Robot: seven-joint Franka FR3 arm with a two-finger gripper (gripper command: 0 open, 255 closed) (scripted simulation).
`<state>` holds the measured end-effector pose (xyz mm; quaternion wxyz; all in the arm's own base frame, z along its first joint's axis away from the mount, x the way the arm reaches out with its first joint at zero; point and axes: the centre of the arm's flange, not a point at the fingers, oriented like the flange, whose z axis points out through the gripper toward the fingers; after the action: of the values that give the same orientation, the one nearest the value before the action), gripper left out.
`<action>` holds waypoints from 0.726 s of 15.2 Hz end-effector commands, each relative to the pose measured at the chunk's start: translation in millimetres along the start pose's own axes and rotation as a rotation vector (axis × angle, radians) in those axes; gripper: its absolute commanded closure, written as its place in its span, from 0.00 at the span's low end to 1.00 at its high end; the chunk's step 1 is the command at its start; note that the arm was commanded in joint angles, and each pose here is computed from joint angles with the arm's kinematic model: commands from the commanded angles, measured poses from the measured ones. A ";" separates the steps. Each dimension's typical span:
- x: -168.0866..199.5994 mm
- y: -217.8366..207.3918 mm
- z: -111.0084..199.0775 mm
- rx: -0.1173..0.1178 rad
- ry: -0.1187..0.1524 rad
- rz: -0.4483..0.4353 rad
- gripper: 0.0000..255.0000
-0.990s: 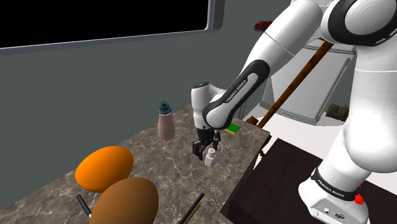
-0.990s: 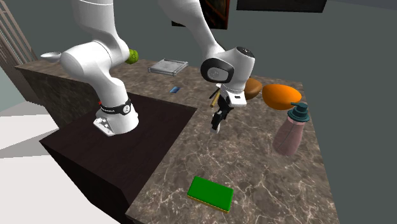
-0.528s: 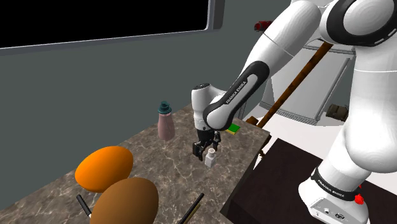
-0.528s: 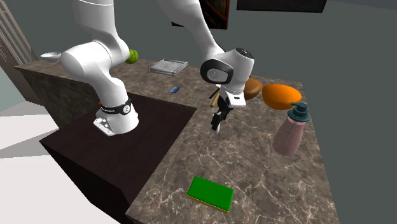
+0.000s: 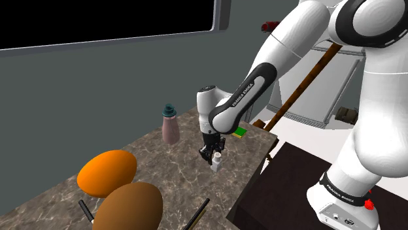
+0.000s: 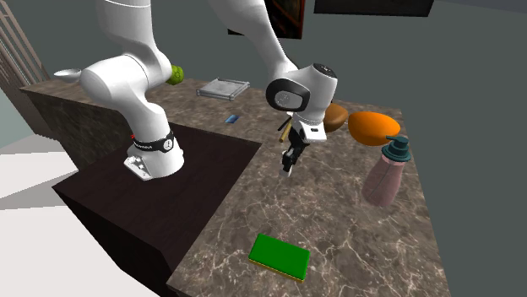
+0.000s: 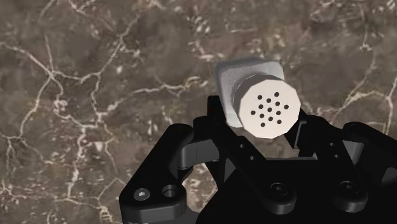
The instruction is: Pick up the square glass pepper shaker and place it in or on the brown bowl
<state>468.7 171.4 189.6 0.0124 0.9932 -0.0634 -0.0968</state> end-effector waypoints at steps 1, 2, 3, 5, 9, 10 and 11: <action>0.0 0.0 0.0 0.000 0.000 0.000 1.00; 0.0 0.0 0.0 0.000 0.000 0.000 1.00; -1.0 0.2 -5.1 0.000 0.000 0.000 1.00; -3.0 0.6 -15.5 0.000 0.000 0.000 1.00; -7.0 1.4 -36.2 0.000 0.000 0.000 1.00; -8.0 1.5 -41.4 0.000 0.000 0.000 1.00; -9.0 1.7 -46.6 0.000 0.000 0.000 1.00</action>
<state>468.6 171.6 231.1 0.0124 0.9932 -0.0634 -0.0966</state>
